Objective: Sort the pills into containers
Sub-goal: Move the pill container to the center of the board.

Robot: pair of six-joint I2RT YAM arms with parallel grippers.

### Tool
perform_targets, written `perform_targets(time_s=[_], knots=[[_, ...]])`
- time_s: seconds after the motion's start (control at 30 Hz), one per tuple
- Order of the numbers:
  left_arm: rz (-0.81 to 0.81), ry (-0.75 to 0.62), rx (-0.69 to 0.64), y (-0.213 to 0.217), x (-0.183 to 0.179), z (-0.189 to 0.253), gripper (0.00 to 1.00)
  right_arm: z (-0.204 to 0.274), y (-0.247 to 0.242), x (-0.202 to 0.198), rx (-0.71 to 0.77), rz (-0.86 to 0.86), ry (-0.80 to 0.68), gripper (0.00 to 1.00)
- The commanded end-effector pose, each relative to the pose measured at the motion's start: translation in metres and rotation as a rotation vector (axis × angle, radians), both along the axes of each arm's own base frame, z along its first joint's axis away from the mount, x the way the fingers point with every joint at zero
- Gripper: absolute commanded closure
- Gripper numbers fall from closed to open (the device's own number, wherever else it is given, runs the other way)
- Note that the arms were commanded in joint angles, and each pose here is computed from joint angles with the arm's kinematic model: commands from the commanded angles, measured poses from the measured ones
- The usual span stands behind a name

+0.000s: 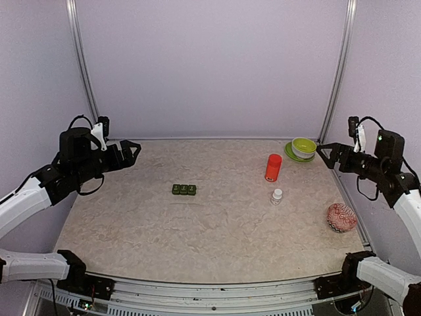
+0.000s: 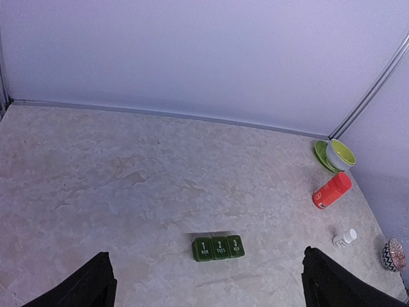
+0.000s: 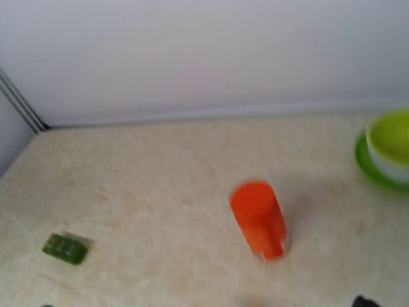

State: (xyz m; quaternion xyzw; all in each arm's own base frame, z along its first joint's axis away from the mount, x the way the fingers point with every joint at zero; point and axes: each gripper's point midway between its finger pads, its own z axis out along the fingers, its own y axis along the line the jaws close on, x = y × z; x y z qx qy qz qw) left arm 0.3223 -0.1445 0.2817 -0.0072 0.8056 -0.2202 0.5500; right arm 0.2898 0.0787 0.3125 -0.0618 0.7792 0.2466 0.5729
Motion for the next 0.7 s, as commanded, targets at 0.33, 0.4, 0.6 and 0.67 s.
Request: perform_targets(time_s=[0.33, 0.4, 0.6, 0.67], knots=[[-0.025, 0.088, 0.033, -0.036, 0.003, -0.048, 0.01, -0.091, -0.008, 0.011, -0.051, -0.11, 0.3, 0.0], [-0.032, 0.102, 0.042, -0.042, 0.002, -0.055, 0.01, -0.1, -0.005, 0.011, -0.08, -0.121, 0.321, 0.0], [-0.055, 0.119, 0.054, -0.057, 0.0, -0.067, 0.01, -0.123, 0.004, 0.014, -0.178, -0.167, 0.379, 0.0], [-0.063, 0.125, 0.057, -0.063, -0.002, -0.07, 0.01, -0.128, 0.008, 0.015, -0.211, -0.176, 0.389, 0.0]])
